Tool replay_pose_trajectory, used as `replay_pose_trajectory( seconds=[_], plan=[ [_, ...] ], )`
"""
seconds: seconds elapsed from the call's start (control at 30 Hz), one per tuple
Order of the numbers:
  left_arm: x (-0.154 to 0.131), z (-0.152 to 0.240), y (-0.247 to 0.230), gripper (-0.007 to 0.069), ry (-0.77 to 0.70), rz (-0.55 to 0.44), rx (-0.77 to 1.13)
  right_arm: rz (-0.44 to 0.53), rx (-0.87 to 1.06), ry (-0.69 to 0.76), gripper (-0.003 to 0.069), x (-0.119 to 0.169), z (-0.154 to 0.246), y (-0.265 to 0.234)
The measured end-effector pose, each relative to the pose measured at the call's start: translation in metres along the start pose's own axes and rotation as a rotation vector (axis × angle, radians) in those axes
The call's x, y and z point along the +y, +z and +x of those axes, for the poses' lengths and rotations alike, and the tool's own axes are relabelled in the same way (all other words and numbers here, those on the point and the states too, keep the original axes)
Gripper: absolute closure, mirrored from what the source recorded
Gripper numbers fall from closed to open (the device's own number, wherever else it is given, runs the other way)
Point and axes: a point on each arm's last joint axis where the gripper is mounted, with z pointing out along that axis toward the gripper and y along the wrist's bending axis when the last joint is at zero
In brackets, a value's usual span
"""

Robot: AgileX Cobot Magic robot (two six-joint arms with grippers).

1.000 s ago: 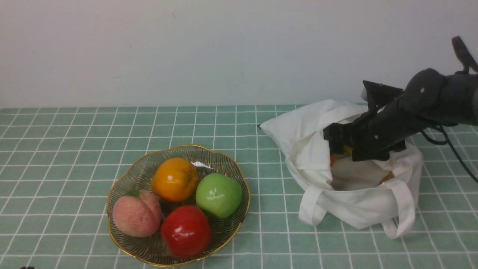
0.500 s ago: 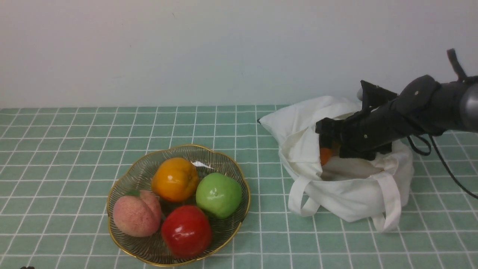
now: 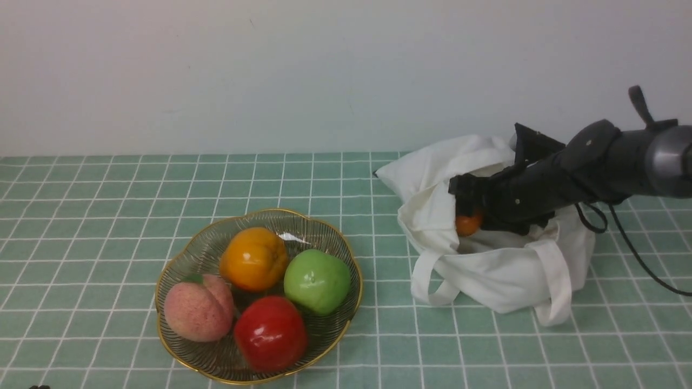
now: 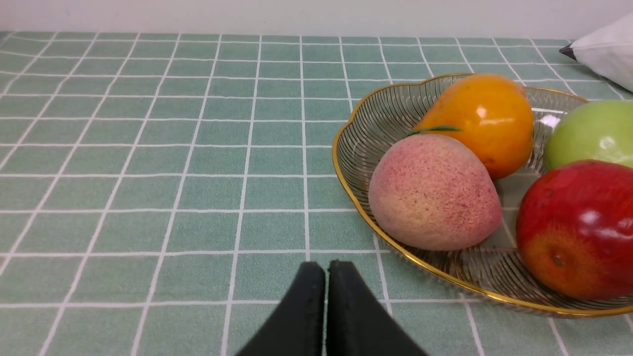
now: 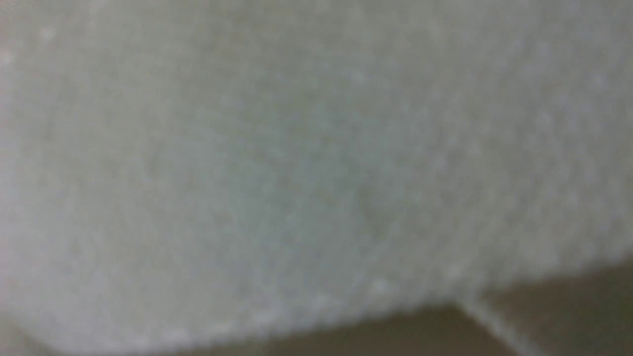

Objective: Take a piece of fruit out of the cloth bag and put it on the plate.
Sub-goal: Use the right arm to grab a mango from the bag

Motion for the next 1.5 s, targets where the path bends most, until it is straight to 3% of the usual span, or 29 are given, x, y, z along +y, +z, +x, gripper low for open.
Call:
replay_pose_trajectory(
  seconds=[0.4, 0.7, 0.9, 1.5],
  plan=[
    [0.0, 0.0, 0.0, 0.0633, 0.0, 0.0, 0.0, -0.004, 0.191, -0.216, 0.0151, 0.021, 0.006, -0.084],
    [0.0, 0.0, 0.0, 0.0633, 0.0, 0.0, 0.0, 0.181, 0.301, -0.269, 0.0151, 0.017, 0.016, -0.138],
    [0.0, 0.0, 0.0, 0.0633, 0.0, 0.0, 0.0, 0.259, 0.366, -0.274, 0.0151, 0.011, 0.021, -0.147],
    [0.0, 0.0, 0.0, 0.0633, 0.0, 0.0, 0.0, 0.273, 0.428, -0.25, 0.0164, -0.001, 0.024, -0.109]
  ],
)
